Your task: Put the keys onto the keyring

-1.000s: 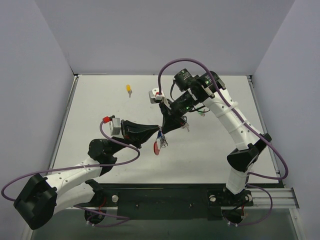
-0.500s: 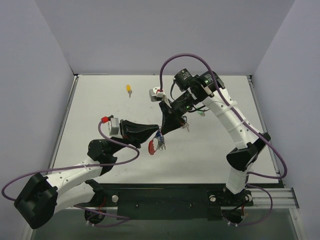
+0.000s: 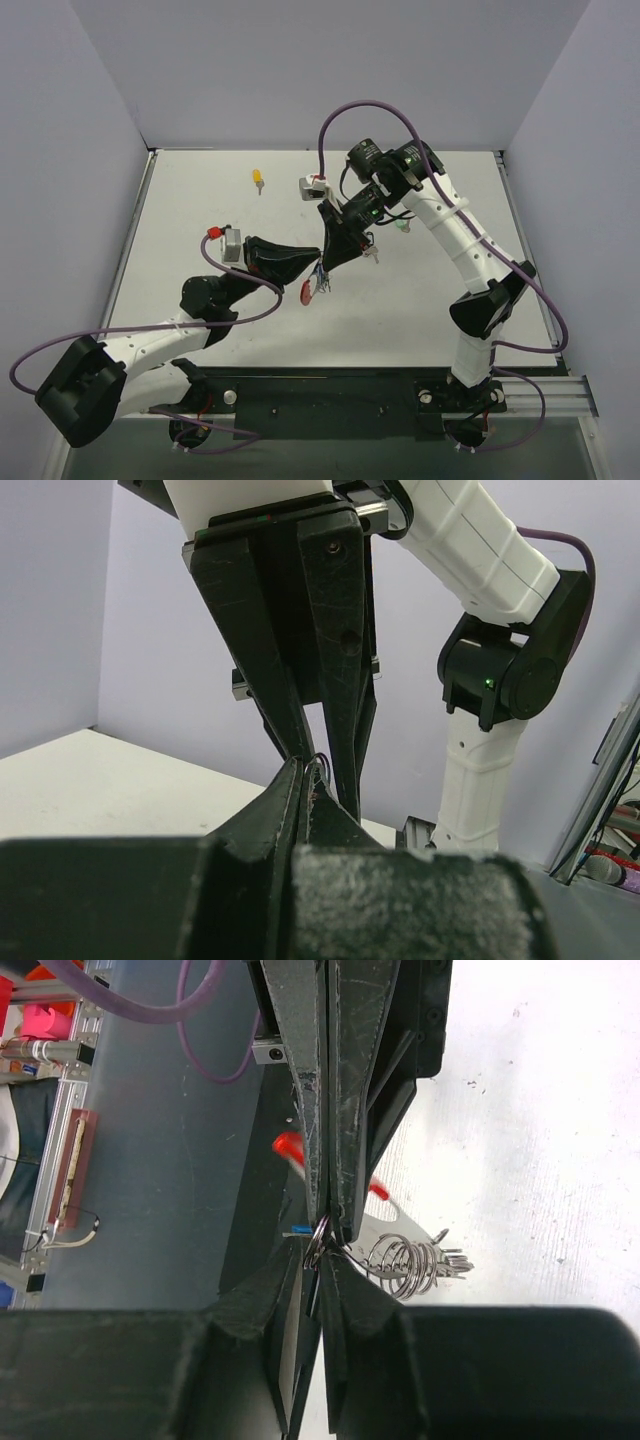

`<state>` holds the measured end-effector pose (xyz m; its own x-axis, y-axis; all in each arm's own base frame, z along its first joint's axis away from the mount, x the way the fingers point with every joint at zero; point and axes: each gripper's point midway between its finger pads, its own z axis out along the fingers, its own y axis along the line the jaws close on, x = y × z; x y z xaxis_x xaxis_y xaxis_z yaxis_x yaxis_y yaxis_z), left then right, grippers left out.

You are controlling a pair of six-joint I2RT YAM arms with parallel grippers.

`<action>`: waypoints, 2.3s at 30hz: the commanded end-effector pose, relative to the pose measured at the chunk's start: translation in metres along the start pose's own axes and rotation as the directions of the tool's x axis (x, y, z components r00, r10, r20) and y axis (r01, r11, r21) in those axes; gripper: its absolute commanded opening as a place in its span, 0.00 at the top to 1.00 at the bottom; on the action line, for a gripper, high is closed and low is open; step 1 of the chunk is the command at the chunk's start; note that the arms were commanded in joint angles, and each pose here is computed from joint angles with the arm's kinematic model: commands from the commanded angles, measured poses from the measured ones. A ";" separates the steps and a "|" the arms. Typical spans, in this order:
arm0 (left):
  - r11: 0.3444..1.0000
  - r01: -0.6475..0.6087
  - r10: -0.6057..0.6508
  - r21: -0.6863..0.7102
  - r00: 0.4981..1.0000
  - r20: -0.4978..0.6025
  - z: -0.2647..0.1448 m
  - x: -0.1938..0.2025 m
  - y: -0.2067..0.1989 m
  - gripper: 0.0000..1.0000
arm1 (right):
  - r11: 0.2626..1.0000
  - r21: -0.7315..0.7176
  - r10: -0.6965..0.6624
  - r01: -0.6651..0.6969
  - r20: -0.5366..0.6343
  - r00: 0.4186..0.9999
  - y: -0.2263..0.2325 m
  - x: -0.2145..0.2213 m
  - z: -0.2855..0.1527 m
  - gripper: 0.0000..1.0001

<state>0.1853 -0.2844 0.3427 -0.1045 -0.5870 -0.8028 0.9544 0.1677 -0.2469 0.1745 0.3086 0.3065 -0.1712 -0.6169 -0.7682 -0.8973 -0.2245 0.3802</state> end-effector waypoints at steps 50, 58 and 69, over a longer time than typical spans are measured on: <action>0.987 -0.123 0.104 0.109 0.982 0.160 0.002 -0.051 -0.030 1.00 | 0.999 -0.019 -0.048 0.049 0.032 0.998 0.010 -0.006 -0.009 0.78; 0.987 -0.127 0.109 0.103 0.981 0.161 0.001 -0.052 -0.031 1.00 | 0.999 -0.019 -0.047 0.048 0.022 0.999 0.009 -0.005 -0.007 0.94; 0.986 -0.123 0.105 0.113 0.983 0.154 0.003 -0.050 -0.031 1.00 | 0.998 0.017 -0.056 0.055 0.037 0.998 0.004 -0.010 -0.017 0.96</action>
<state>0.1792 -0.2773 0.3520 -0.0722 -0.5889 -0.8049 0.9627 0.1697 -0.2105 0.1838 0.3071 0.3156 -0.1019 -0.5750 -0.8118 -0.9225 -0.2508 0.2935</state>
